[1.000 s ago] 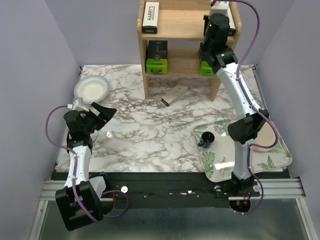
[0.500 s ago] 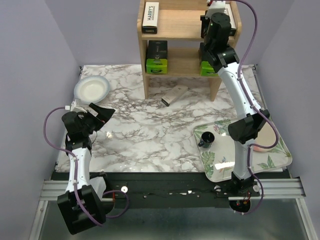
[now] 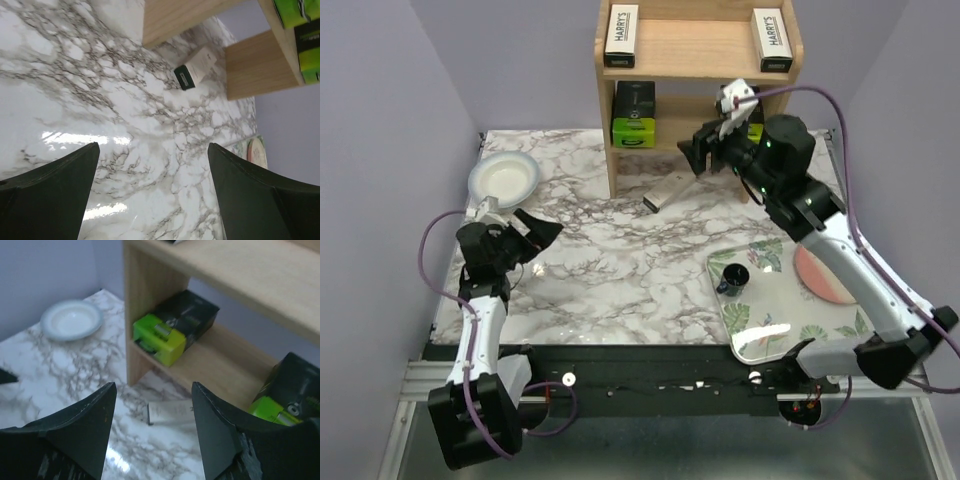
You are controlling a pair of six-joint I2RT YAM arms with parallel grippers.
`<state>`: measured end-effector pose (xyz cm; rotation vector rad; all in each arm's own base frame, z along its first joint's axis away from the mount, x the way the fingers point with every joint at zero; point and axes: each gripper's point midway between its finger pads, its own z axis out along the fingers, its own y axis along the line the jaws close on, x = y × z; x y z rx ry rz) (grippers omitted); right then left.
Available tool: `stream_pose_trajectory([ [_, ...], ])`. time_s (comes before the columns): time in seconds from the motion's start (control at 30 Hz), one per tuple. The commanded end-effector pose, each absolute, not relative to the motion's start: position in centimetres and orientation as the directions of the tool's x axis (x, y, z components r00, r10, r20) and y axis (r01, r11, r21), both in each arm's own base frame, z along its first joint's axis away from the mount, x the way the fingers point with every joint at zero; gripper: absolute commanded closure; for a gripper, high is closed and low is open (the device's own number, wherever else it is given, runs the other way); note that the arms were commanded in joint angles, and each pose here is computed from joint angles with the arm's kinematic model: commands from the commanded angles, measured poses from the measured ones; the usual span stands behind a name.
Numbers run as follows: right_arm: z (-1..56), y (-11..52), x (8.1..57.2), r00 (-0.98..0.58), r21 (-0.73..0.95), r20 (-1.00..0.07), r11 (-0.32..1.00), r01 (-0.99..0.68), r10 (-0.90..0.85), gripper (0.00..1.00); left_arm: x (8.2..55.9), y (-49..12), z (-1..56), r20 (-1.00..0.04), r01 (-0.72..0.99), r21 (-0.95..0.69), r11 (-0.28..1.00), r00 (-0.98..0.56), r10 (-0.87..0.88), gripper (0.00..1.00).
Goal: Place and organize the shaving razors onto the shelf
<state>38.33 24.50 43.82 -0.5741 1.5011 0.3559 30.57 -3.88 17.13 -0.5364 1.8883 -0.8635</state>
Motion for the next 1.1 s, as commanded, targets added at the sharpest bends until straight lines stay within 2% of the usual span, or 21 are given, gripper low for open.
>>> stream_pose_trajectory([
  [0.0,39.1,25.7,34.1,0.082,-0.151,-0.988,0.748,-0.646,-0.130,0.29,30.5,-9.2,17.6,-0.734,0.239,-0.611,0.755,-0.528,-0.427,0.02],
  [0.1,35.8,24.1,33.5,-0.089,-0.071,-0.984,0.795,-0.603,-0.156,0.28,31.2,-11.3,17.6,-0.815,0.353,-0.473,0.807,-0.524,-0.249,0.01],
  [0.23,33.9,22.6,31.5,-0.100,-0.101,-0.974,0.785,-0.611,-0.203,0.25,32.0,-16.0,17.2,-0.898,0.501,-0.251,0.828,-0.439,-0.007,0.01],
  [0.33,32.5,21.5,30.2,-0.150,-0.106,-0.957,0.783,-0.612,-0.247,0.24,34.3,-17.8,16.9,-0.923,0.491,-0.141,0.860,-0.380,0.066,0.01],
  [0.47,30.5,18.8,30.2,-0.210,-0.127,-0.940,0.847,-0.517,-0.270,0.23,36.6,-22.0,16.4,-0.947,0.509,-0.026,0.860,-0.288,0.141,0.01],
  [0.53,30.4,17.3,30.4,-0.222,-0.127,-0.942,0.882,-0.455,-0.250,0.23,38.5,-23.0,16.0,-0.957,0.476,-0.004,0.879,-0.258,0.135,0.01],
  [0.63,29.7,16.0,30.7,-0.250,-0.114,-0.939,0.901,-0.418,-0.235,0.23,41.0,-24.2,14.9,-0.947,0.436,-0.020,0.900,-0.296,0.122,0.01],
  [0.8,29.1,14.8,31.1,-0.276,-0.080,-0.941,0.921,-0.382,-0.196,0.21,45.0,-26.6,13.5,-0.932,0.453,0.029,0.891,-0.310,0.188,0.01],
  [1.07,28.5,13.8,31.0,-0.270,-0.084,-0.944,0.928,-0.363,-0.191,0.19,46.6,-28.6,10.5,-0.897,0.487,0.010,0.873,-0.382,0.223,0.01],
])
